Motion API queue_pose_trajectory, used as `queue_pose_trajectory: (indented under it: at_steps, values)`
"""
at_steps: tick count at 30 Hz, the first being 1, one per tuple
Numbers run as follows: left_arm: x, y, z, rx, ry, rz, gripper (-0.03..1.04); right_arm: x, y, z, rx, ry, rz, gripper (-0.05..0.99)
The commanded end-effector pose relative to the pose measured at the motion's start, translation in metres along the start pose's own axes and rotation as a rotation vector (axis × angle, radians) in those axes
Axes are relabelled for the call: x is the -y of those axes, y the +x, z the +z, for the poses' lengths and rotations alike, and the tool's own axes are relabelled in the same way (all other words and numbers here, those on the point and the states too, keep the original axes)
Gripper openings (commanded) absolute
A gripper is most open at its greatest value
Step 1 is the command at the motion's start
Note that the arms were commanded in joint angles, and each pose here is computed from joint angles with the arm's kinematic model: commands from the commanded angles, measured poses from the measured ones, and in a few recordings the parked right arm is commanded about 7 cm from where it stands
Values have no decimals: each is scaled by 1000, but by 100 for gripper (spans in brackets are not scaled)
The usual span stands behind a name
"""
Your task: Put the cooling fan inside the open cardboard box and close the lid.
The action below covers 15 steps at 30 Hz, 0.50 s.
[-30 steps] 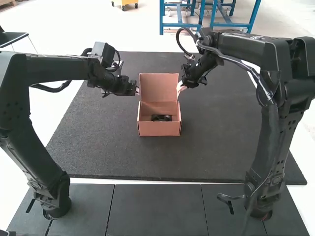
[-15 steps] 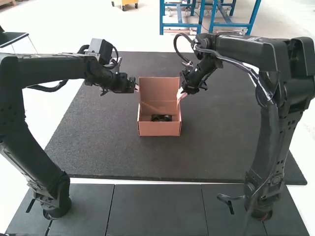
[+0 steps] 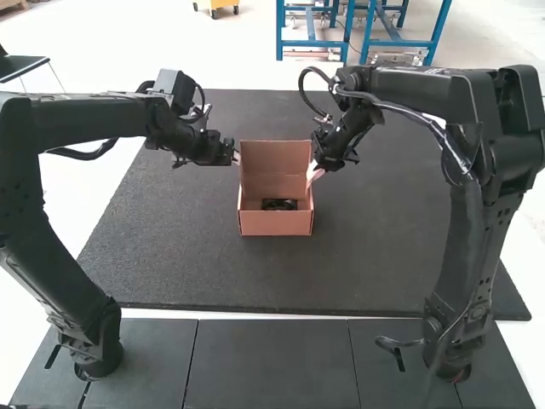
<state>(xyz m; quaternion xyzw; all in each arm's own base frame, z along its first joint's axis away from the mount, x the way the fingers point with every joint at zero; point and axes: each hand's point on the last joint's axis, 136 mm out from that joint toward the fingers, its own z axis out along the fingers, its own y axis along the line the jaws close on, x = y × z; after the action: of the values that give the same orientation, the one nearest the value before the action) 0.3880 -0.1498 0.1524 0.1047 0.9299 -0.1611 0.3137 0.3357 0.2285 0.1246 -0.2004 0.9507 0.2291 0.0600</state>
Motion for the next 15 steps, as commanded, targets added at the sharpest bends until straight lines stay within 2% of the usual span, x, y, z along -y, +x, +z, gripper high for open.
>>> queue_pose_trajectory:
  at_steps: [1, 15]
  values:
    - [15, -14, -18, 41, 44, 52, 96, 4, 9, 13, -42, 16, -2, -1]
    - [14, 3, -22, -21, 44, 68, 96, 12, 20, 22, -78, 46, -2, -1]
